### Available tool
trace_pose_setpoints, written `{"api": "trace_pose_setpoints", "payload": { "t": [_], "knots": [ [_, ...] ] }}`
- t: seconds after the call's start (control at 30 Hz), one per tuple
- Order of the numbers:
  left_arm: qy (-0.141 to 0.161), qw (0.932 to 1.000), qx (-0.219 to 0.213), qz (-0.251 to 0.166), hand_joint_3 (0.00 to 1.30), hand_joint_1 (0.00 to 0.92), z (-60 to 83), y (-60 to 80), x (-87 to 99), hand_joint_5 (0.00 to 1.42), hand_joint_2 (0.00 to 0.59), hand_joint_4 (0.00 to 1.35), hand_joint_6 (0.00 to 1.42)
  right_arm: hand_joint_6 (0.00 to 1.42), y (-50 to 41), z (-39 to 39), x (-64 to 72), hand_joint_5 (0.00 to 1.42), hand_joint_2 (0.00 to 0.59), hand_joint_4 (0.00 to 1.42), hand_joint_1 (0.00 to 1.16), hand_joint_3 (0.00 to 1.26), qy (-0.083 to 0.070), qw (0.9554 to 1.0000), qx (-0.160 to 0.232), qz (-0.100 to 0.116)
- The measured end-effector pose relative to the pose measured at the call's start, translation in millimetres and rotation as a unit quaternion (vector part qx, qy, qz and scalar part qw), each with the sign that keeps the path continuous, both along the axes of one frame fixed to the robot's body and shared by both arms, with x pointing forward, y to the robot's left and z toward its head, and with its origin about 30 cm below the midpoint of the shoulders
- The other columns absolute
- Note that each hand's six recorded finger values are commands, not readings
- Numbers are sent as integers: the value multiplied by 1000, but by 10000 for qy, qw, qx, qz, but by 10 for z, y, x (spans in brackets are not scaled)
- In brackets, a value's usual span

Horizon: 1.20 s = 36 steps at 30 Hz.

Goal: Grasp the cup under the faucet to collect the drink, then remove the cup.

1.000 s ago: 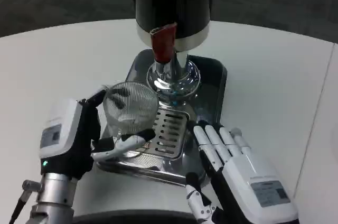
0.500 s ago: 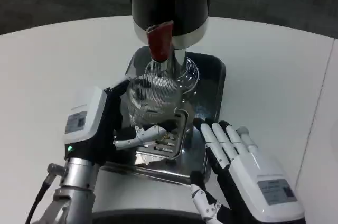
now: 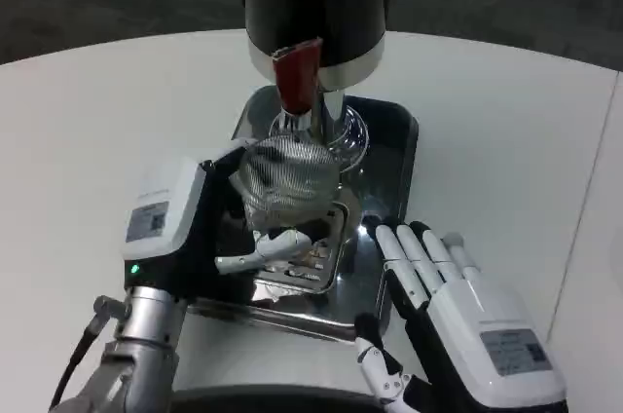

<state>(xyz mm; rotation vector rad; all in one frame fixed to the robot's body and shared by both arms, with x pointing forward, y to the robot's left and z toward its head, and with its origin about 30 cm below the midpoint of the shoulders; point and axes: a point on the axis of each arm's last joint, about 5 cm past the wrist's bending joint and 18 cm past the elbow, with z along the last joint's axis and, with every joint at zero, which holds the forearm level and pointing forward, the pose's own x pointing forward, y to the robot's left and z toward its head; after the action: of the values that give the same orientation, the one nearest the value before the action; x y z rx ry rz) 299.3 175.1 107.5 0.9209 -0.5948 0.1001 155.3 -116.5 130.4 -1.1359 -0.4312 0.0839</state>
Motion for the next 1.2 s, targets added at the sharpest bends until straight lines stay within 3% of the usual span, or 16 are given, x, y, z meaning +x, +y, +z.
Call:
{"api": "trace_pose_setpoints", "payload": {
  "t": [0.13,0.33,0.7,0.87,0.97,1.07,1.2],
  "knots": [
    [56,10000,41,31,291,312,-9,10,-2,588,92,303,433,1,2,2,2,0,550,0,128,0,9,10000,14,4],
    [100,9999,68,100,87,227,-7,42,-2,447,39,121,265,2,4,2,3,0,550,0,130,0,50,10000,9,-4],
    [230,9997,-52,7,37,63,21,70,-7,369,0,48,189,14,7,1,3,0,561,0,135,0,72,10000,35,-11],
    [145,9986,-485,-157,27,0,50,108,-65,350,0,38,173,17,16,-2,-2,0,585,0,135,1,89,9999,55,-9],
    [-30,9972,-723,-175,17,0,107,192,-119,318,0,31,165,28,14,-2,-3,0,586,0,135,13,96,9999,62,-25],
    [-167,9949,-979,-197,0,0,184,306,-200,268,46,5,137,30,14,1,-4,0,586,0,144,28,94,9999,71,-27],
    [-175,9889,-1389,-496,0,0,314,445,-325,97,84,0,49,44,20,4,-5,0,586,0,156,44,98,9999,96,-16]
  ]
}}
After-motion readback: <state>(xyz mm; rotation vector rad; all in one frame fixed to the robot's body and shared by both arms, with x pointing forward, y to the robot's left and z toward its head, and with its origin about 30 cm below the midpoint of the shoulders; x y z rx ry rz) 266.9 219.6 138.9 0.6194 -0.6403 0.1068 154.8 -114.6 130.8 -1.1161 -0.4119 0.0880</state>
